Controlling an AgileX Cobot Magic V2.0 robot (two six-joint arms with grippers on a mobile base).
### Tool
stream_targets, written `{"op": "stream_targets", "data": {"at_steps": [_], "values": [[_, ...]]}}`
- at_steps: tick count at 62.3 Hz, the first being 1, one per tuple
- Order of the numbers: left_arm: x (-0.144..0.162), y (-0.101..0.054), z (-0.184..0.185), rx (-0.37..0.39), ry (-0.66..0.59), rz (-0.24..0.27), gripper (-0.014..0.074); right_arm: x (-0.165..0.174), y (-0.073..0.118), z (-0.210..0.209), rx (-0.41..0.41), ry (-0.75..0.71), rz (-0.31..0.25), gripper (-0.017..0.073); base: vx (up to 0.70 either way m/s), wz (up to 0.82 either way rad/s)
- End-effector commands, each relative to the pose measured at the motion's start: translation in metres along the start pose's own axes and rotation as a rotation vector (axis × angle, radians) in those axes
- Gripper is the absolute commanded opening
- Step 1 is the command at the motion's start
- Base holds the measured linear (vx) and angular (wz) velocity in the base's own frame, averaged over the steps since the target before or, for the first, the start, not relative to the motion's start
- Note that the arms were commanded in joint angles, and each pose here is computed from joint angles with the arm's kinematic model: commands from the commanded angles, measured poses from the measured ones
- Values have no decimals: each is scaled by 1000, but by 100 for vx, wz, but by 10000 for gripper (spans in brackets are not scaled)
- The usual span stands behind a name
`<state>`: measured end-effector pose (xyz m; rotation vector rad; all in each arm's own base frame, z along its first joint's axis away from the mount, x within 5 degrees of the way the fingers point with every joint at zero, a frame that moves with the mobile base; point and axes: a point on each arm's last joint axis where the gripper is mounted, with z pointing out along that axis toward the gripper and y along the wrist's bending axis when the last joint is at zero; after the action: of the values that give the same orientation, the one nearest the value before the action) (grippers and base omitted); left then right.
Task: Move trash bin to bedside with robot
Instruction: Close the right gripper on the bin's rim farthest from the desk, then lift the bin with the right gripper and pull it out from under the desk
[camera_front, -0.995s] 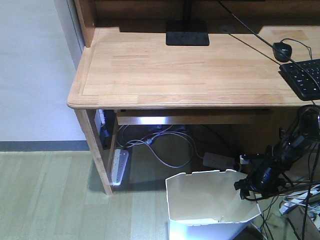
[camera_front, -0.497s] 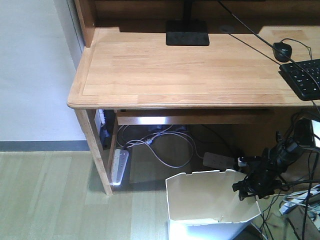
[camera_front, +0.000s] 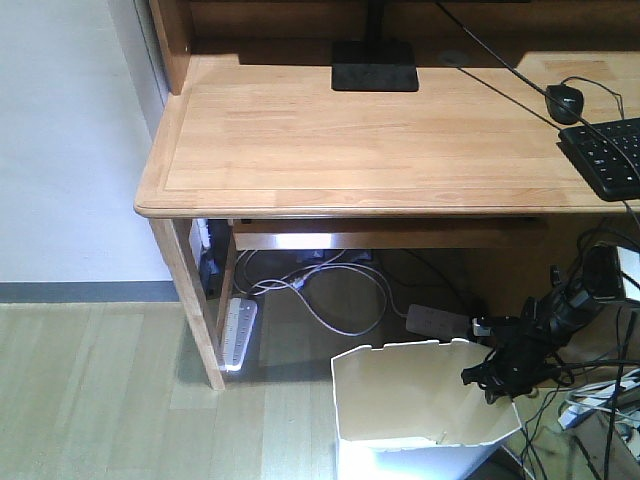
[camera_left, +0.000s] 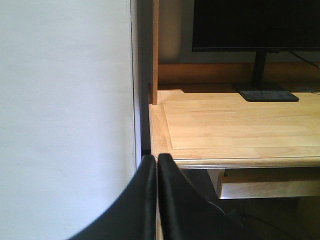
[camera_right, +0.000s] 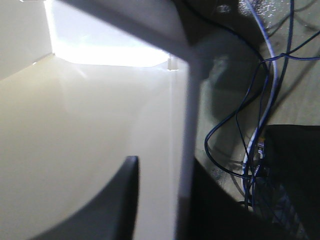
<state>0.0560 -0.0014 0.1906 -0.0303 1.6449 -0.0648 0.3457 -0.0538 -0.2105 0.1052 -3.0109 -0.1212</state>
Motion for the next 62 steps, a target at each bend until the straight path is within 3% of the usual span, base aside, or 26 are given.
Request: {"op": "stream_targets", "data": {"at_steps": [1,7,21,26,40,51,62], "values": [[2,0,1,12,-59,-12,-6,-16,-1,-23,-24,-48,-1,-17,0,0],[2,0,1,12,-59,-12,-6,-18,2,-26,-62,-71,17,-13,0,0],[2,0,1,12,-59,-12,-6,-25,12,-38,-193,-109,-11,-10,0,-1],[2,0,1,12,-59,-12,-6,-25,13,-43,-233,-122,10,-9,0,0],[2,0,1,12,-59,-12,-6,-10,12,-64,-149,-197,8,-7,0,0],[2,0,1,12,-59,-12,-6,-2,22,-93,-216,-226,-38,-7,0,0],[2,0,1,12,-59,-12,-6,14,30,-126,-230,-259,-31,-6,0,0]]}}
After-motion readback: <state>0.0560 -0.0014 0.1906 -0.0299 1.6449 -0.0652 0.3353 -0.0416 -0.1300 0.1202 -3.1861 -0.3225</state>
